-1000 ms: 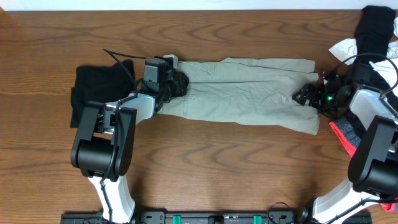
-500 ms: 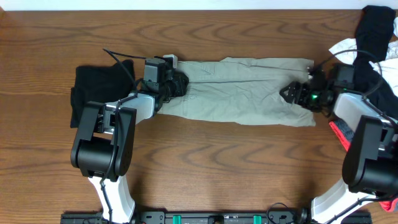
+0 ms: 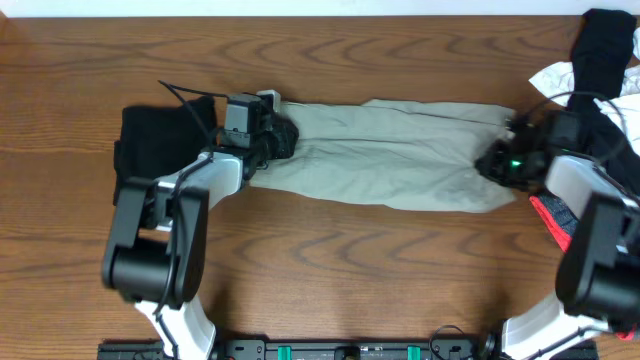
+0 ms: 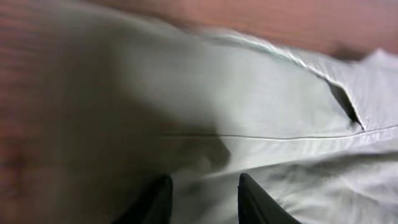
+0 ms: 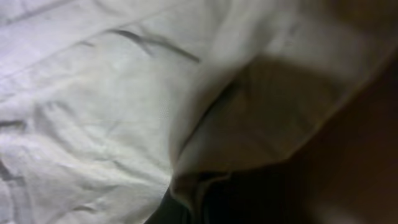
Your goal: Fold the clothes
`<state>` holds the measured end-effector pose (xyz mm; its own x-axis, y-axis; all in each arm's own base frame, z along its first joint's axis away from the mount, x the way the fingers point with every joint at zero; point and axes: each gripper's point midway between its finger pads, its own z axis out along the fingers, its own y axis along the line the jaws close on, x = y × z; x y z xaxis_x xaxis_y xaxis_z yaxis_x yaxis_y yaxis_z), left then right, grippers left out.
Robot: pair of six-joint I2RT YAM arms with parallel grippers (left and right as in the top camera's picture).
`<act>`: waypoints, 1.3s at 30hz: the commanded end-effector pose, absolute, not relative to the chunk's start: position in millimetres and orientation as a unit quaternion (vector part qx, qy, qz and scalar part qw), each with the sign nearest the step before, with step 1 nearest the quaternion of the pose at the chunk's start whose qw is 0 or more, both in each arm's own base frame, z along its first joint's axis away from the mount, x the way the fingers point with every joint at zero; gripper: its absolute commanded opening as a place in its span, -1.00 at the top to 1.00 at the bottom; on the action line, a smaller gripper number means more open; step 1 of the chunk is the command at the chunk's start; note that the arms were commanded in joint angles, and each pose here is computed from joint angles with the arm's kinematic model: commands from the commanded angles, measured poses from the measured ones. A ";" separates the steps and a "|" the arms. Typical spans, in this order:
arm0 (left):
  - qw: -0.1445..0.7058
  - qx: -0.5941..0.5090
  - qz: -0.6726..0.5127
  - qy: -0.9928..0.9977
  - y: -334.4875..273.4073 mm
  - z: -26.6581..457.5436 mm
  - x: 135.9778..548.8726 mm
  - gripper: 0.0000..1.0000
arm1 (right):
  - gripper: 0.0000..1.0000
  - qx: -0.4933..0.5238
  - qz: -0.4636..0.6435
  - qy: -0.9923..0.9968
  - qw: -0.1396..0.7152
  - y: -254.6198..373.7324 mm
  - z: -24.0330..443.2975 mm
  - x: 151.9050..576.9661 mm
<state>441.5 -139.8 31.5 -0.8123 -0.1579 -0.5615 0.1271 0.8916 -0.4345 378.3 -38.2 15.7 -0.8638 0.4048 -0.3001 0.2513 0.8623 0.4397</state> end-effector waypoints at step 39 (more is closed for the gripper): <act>0.229 -0.132 -0.167 0.950 -37.1 84.5 371.4 0.29 | 0.91 -0.182 0.219 0.915 0.287 272.1 93.7 378.7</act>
<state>372.6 -37.9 80.8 -0.8625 -0.3333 -0.3808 -0.1815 0.9062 -0.3820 386.6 242.2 98.6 -0.7621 -0.1938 -0.6178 -0.4109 0.8822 0.2301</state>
